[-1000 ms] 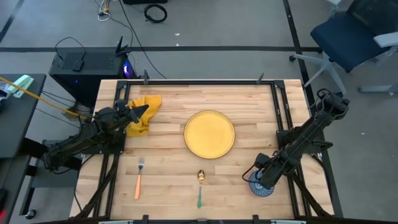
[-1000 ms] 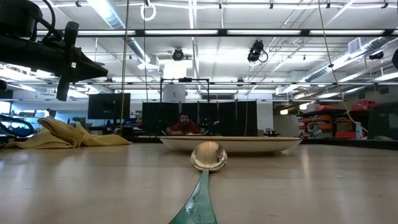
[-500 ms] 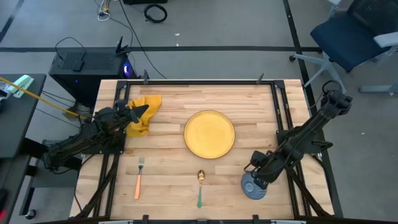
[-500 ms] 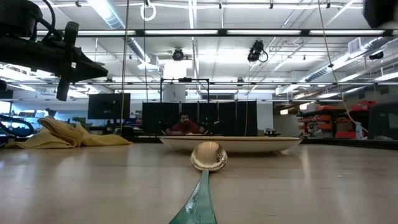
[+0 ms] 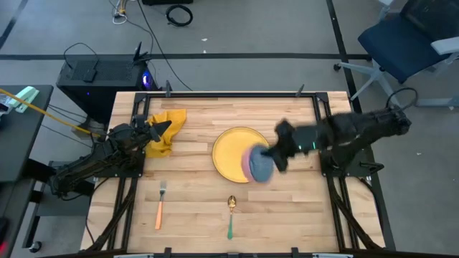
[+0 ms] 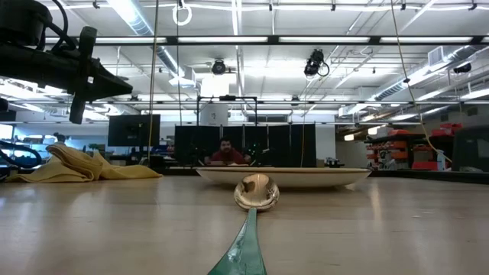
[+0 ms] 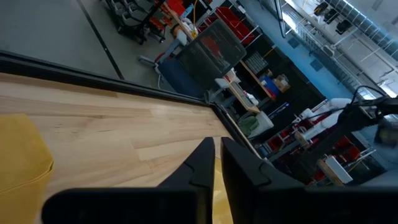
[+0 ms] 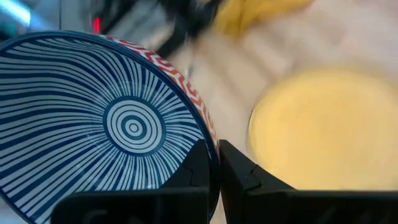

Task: Set table place
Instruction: Put the blue bowl on the gold plate

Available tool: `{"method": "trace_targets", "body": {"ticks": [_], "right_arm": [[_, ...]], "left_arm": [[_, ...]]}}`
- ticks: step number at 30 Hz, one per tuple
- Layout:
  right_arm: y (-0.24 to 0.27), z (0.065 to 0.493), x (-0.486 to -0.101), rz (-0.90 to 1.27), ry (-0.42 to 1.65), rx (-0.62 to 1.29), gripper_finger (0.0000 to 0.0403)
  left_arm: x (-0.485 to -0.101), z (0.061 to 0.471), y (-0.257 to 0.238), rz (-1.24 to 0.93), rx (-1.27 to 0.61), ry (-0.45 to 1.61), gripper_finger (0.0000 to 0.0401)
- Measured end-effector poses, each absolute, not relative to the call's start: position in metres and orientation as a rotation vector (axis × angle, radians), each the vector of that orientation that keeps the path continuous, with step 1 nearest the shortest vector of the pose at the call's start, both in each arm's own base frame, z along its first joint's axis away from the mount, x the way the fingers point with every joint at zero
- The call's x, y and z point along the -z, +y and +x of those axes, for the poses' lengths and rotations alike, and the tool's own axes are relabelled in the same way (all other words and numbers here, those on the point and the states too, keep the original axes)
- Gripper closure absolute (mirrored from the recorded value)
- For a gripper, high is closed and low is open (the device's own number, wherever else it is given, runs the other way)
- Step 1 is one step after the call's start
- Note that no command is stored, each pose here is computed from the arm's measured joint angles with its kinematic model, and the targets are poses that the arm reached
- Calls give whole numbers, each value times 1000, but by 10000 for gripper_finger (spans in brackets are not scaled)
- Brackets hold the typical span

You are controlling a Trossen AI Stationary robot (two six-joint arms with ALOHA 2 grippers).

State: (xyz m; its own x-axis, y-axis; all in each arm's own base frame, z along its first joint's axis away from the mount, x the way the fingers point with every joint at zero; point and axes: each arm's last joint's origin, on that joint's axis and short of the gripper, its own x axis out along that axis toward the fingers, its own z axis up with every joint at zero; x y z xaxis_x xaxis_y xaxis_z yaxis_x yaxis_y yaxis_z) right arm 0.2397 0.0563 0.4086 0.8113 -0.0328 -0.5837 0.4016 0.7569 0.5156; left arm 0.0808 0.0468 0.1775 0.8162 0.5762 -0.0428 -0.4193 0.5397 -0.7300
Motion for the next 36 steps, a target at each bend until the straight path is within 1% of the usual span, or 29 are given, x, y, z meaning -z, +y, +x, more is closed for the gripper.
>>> {"method": "trace_targets", "body": {"ticks": [3,8,11,13,16,21,23,25,30,36], "right_arm": [[19,249,-430,675,503,360,391],[-38,264,-452,718,410,509,391],[-65,278,-457,754,398,557,391],[-78,292,-452,780,432,588,391],[-87,317,-429,806,584,605,391],[-90,343,-355,785,1087,622,391],[-91,345,-335,778,1218,659,391],[-90,348,-322,772,1265,672,391],[-88,358,-293,807,1224,675,391],[-86,348,-254,835,1239,659,391]], "left_arm": [[-178,81,47,-806,-597,-213,361],[-178,81,47,-806,-597,-213,365],[-178,81,47,-806,-596,-213,369],[-178,81,47,-805,-597,-213,371],[-178,81,47,-806,-597,-213,370],[-178,81,47,-806,-597,-212,362],[-178,81,47,-806,-597,-213,361],[-178,81,47,-806,-596,-213,361],[-178,81,47,-806,-597,-212,368],[-178,81,47,-805,-597,-213,370]]}}
